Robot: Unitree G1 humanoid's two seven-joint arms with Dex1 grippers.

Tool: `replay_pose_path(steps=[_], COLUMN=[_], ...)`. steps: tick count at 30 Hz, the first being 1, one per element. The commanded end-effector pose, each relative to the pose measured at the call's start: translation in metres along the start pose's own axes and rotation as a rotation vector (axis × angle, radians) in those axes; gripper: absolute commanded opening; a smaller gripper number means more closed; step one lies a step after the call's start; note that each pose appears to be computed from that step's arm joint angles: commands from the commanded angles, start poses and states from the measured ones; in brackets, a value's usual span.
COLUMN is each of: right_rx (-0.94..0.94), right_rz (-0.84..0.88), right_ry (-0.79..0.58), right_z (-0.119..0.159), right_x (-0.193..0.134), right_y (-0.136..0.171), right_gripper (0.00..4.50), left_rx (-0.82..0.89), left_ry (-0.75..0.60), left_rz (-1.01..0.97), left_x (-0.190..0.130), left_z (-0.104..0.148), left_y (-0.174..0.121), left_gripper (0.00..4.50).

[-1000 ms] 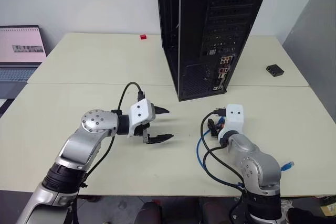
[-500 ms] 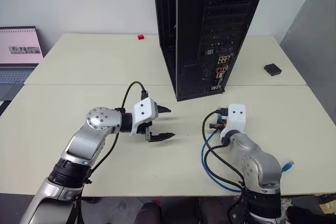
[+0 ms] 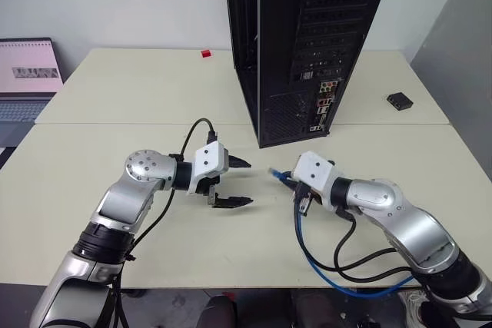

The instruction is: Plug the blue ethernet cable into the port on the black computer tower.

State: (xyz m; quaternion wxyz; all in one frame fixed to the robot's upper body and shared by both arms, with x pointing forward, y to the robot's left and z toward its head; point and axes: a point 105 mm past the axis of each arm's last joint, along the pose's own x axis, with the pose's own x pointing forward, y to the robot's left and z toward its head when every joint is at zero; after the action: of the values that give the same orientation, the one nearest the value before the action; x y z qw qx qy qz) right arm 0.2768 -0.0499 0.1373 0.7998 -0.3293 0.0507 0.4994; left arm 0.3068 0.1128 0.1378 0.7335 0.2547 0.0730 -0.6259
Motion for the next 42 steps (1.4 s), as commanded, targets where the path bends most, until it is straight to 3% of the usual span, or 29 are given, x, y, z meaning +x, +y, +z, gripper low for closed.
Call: replay_pose_path(steps=[1,16,36,42], right_rx=[-0.158,-0.138,-0.151,-0.15], right_rz=[0.116,0.111,0.117,0.113], right_ry=[-0.027,0.012,0.031,0.029], right_z=[0.016,0.015,0.013,0.013], right_x=[0.0,0.015,0.018,0.019], right_y=[0.008,0.002,0.006,0.005], right_gripper=[0.07,0.05,0.05,0.05], left_rx=[0.066,0.1,0.107,0.114], left_ry=[-0.002,0.021,0.027,0.043], left_rz=[-0.021,-0.042,-0.083,-0.073], left_x=[0.002,0.005,0.014,0.013], left_z=[0.011,0.011,0.008,0.002], left_y=[0.005,0.002,-0.004,-0.003], left_gripper=[4.5,4.5,0.41,0.29])
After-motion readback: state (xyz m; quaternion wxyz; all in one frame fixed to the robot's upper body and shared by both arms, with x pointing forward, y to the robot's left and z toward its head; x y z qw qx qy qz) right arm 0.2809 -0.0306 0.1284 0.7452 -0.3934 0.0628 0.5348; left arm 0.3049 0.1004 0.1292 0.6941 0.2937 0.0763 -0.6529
